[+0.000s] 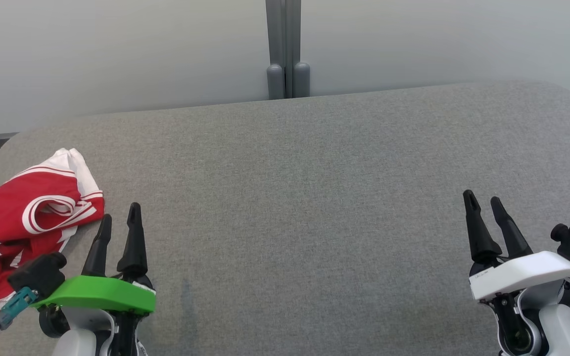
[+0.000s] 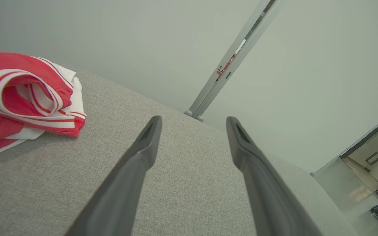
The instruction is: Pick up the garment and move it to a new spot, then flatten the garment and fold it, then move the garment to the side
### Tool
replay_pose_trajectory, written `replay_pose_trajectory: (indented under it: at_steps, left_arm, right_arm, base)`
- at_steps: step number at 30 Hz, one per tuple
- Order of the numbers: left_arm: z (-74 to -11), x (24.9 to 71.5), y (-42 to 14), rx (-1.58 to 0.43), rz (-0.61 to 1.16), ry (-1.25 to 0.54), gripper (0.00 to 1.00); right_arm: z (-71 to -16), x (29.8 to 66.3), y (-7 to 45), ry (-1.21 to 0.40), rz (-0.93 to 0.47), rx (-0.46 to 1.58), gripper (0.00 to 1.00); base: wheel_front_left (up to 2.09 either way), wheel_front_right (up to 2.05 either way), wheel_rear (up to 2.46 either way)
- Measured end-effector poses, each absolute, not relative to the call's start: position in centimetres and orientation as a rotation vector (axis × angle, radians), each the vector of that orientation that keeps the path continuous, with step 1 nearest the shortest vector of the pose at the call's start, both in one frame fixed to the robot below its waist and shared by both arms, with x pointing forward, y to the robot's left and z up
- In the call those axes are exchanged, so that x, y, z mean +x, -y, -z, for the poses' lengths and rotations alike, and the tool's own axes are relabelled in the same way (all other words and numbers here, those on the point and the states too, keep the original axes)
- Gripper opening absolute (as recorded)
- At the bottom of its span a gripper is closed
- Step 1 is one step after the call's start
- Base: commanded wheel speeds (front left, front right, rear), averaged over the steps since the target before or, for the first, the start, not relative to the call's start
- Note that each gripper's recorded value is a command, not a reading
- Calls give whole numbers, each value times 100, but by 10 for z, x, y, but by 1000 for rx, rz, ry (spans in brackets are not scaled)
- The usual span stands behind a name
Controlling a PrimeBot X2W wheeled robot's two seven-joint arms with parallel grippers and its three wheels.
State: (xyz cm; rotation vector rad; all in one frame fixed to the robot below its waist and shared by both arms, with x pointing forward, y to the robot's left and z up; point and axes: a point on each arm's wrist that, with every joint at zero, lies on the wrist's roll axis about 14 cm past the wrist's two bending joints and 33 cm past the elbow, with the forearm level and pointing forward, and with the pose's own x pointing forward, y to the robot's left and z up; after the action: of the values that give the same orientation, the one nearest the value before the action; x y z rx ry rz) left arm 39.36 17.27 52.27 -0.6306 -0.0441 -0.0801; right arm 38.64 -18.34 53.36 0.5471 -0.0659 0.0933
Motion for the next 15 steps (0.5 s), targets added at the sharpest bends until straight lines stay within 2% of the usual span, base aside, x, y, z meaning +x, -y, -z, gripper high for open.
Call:
replay_pose_trajectory:
  at_steps: [15]
  left_arm:
    - [-521,393,-170,-458,96,56,100]
  right_arm:
    - [-536,384,176,80,-118,400,100]
  base:
    - [0,0,0]
